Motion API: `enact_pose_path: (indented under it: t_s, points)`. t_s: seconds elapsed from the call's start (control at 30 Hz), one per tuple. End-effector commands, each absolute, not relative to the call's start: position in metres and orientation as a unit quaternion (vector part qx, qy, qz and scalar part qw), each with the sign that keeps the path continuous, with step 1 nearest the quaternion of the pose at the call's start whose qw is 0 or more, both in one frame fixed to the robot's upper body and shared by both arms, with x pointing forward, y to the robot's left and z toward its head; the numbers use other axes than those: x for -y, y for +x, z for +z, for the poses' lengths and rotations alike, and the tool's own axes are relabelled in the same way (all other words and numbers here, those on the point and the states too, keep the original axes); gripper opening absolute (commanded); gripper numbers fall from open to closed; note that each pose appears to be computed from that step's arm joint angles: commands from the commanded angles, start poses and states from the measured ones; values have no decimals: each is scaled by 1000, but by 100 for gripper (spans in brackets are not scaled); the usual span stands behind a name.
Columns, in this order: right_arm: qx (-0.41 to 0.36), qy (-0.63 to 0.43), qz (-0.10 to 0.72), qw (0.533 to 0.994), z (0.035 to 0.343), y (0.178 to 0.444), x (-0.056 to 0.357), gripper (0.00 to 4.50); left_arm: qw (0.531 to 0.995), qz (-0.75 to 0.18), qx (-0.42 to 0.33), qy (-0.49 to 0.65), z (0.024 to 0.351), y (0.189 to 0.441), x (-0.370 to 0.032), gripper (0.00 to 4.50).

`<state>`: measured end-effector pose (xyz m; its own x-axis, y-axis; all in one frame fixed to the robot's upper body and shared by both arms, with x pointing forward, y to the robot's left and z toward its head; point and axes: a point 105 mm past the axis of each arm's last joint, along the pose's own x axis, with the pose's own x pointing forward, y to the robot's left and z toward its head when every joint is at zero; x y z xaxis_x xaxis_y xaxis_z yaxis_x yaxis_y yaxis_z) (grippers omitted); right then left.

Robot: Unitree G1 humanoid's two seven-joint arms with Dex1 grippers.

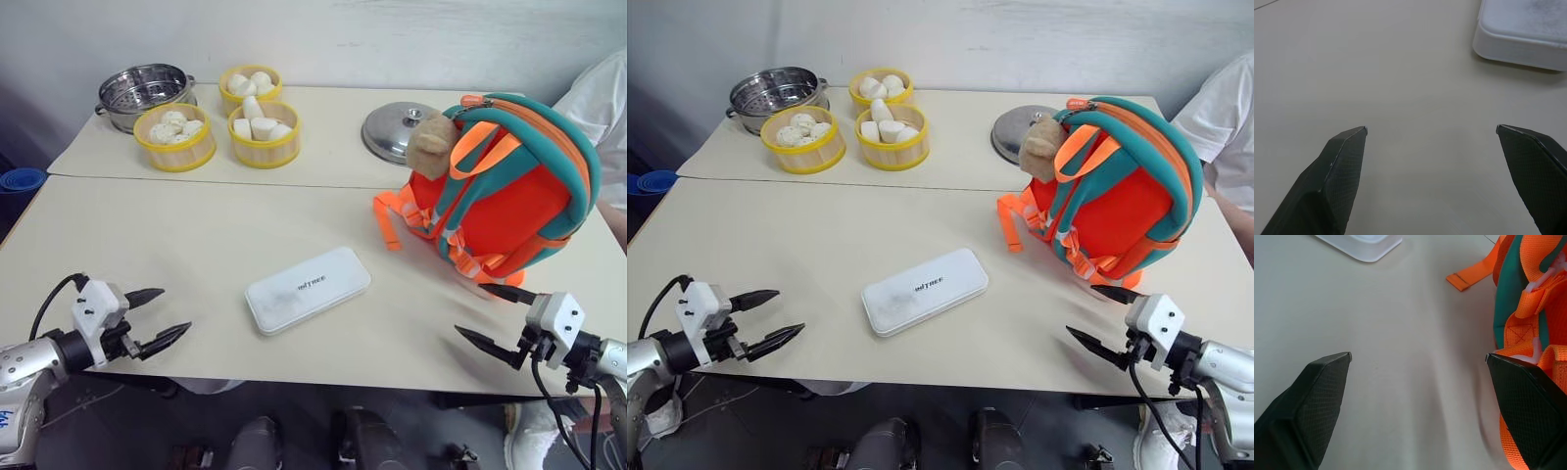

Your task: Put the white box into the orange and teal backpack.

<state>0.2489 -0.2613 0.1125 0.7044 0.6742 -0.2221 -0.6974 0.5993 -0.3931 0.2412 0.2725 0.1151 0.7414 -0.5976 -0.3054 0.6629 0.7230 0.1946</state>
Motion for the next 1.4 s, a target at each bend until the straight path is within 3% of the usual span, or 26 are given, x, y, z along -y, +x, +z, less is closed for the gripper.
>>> enact_pose_path:
  t_s: [0.03, 0.3, 0.33, 0.43, 0.73, 0.83, 0.87, 1.1, 1.4]
  points:
    - [-13, -235, 378, 895, 120, 250, 263, 450, 922, -330, -98, 176, 121, 243, -274, 445]
    - [4, -214, 390, 895, 122, 258, 248, 450, 927, -340, -81, 139, 128, 247, -270, 445]
    - [5, -211, 393, 895, 122, 259, 246, 412, 927, -341, -79, 138, 129, 248, -269, 450]
    - [9, -207, 407, 890, 126, 264, 234, 331, 923, -352, -76, 137, 132, 246, -266, 393]
    - [18, -238, 449, 861, 135, 290, 183, 11, 902, -396, -105, 138, 115, 240, -233, 107]
    - [30, -258, 417, 871, 137, 317, 171, 0, 903, -394, -111, 131, 108, 246, -215, 10]
    - [29, -255, 414, 873, 137, 324, 166, 0, 900, -403, -115, 124, 106, 247, -207, 2]
    - [13, -227, 454, 861, 129, 348, 126, 0, 883, -431, -154, 105, 93, 249, -180, 2]
    - [-24, -204, 527, 825, 114, 327, 113, 0, 887, -431, -128, 103, 98, 272, -168, 2]
